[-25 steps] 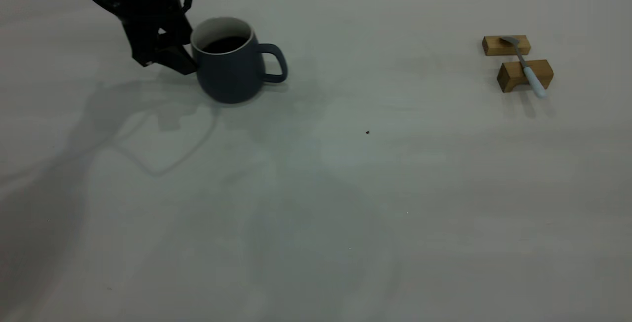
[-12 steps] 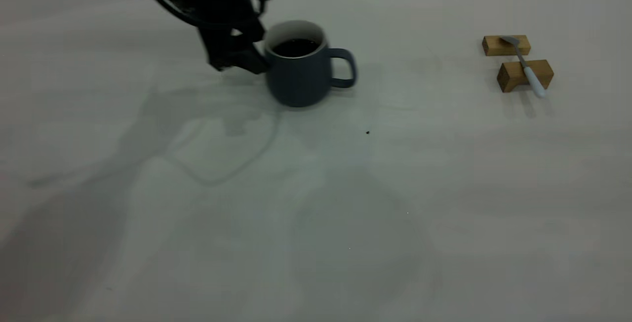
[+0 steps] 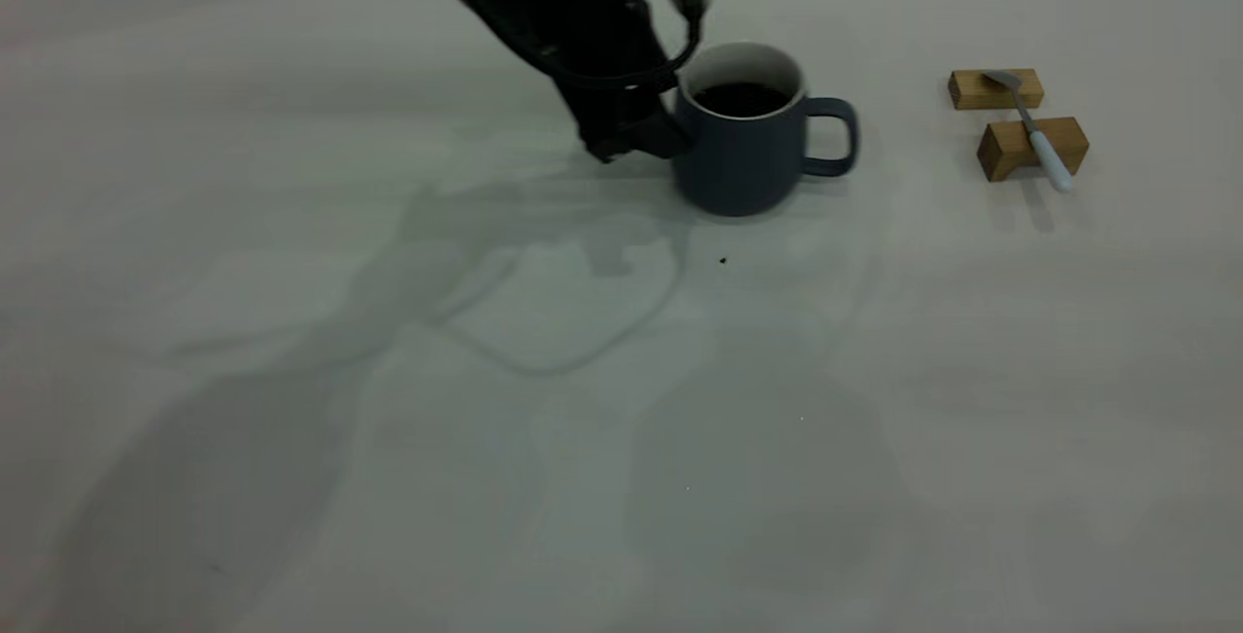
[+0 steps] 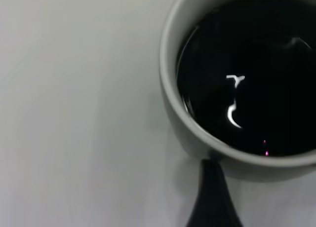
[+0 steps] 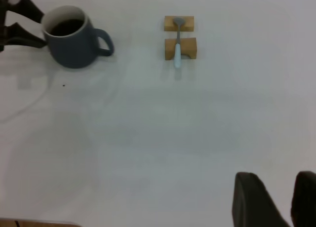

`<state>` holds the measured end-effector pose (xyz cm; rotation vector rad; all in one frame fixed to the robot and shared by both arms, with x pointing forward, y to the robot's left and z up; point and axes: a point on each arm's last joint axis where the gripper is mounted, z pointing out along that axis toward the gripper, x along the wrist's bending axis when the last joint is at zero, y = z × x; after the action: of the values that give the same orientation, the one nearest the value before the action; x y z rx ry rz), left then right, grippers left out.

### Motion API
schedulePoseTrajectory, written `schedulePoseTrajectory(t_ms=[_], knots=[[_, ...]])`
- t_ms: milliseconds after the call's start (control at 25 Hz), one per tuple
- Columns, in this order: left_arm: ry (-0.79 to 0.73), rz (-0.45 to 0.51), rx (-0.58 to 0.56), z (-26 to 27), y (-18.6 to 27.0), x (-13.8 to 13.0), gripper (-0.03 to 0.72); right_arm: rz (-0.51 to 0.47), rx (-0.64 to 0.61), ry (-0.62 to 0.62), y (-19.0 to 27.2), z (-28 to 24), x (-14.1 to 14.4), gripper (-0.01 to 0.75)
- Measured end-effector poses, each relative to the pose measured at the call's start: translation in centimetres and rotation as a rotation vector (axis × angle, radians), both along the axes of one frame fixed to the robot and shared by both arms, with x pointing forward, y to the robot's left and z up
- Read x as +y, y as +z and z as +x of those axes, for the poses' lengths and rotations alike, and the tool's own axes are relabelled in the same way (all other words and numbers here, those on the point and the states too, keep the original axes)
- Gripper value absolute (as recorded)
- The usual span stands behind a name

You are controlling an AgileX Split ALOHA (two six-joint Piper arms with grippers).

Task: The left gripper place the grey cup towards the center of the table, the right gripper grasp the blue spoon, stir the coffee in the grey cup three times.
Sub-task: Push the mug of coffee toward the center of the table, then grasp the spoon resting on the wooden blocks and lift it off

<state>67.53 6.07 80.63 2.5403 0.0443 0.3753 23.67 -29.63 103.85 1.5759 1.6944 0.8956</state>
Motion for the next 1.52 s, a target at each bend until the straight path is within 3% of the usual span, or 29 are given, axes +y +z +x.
schedulePoseTrajectory(t_ms=[160,360,520,800,920,1120,1280,1520], knots=[[0.018,-0.010,0.010,0.1,0.1,-0.1,0.585,0.000,0.000,0.000,0.0,0.0,0.0,0.238],[0.053,0.041,0.080,0.6,1.8,2.3,0.585,0.000,0.000,0.000,0.0,0.0,0.0,0.238],[0.150,0.138,0.181,0.4,7.8,5.4,0.585,0.000,0.000,0.000,0.0,0.0,0.0,0.238],[0.593,0.284,0.310,-4.1,22.1,9.9,0.585,0.000,0.000,0.000,0.0,0.0,0.0,0.238],[0.763,0.294,0.310,-7.2,27.6,11.7,0.585,0.000,0.000,0.000,0.0,0.0,0.0,0.238],[0.927,0.139,0.200,-11.2,34.3,13.5,0.585,0.001,0.000,0.000,0.0,0.0,0.0,0.238],[1.015,0.078,0.214,-15.4,35.6,15.0,0.585,0.000,0.000,0.000,0.0,0.0,0.0,0.238],[1.131,0.127,0.340,-23.3,31.4,17.7,0.585,0.000,0.000,0.000,0.0,0.0,0.0,0.238]])
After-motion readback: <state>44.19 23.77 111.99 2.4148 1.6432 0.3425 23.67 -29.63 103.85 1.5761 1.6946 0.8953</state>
